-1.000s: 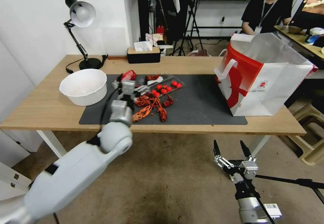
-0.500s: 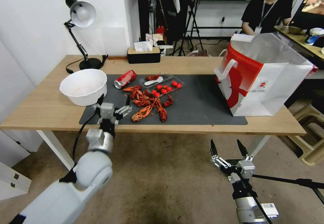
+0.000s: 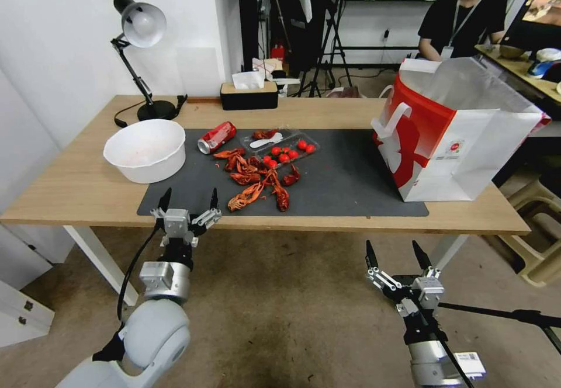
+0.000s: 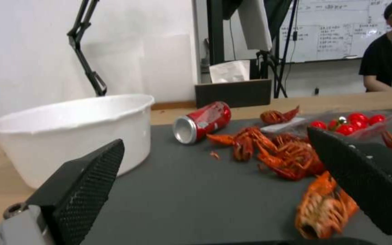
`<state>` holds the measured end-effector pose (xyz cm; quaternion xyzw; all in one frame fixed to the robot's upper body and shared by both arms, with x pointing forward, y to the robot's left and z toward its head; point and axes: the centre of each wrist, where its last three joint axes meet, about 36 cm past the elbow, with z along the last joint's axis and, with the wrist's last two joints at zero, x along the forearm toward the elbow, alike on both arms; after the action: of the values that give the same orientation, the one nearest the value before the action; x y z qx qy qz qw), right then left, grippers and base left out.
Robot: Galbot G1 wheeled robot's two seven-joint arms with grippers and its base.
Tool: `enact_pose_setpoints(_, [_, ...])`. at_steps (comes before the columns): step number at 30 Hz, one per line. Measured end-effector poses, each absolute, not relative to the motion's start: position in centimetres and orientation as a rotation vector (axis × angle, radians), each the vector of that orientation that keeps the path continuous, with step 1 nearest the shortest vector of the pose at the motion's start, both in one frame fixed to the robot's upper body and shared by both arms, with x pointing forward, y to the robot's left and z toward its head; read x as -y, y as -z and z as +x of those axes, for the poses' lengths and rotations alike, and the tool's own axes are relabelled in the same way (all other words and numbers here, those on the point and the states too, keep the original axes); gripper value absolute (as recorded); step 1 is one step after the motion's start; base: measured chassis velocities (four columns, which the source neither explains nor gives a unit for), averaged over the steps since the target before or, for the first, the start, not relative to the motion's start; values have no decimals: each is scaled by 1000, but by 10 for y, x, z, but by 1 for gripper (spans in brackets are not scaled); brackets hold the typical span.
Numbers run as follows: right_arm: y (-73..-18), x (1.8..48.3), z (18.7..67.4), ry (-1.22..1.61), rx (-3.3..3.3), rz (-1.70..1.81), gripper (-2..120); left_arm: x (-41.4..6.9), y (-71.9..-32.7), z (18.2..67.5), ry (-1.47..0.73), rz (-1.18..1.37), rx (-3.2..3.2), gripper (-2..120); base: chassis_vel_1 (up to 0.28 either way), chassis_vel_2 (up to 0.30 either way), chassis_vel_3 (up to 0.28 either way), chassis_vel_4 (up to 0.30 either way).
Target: Pick up the trash from the table and place it into the takeout bag.
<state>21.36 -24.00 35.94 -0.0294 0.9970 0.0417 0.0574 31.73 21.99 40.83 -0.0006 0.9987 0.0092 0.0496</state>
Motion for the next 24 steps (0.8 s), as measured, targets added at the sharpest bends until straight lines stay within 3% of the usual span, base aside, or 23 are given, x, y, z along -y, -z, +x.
enact_pose_setpoints(11, [-359,243,211,-129,-3018,-74,100,-217,-386,304,21,9,-3057,100,0,0,0,0])
enact_pose_setpoints(24, [-360,241,213,-136,-3017,-94,100,-253,-406,366,-88,297,-2958,100,0,0,0,0])
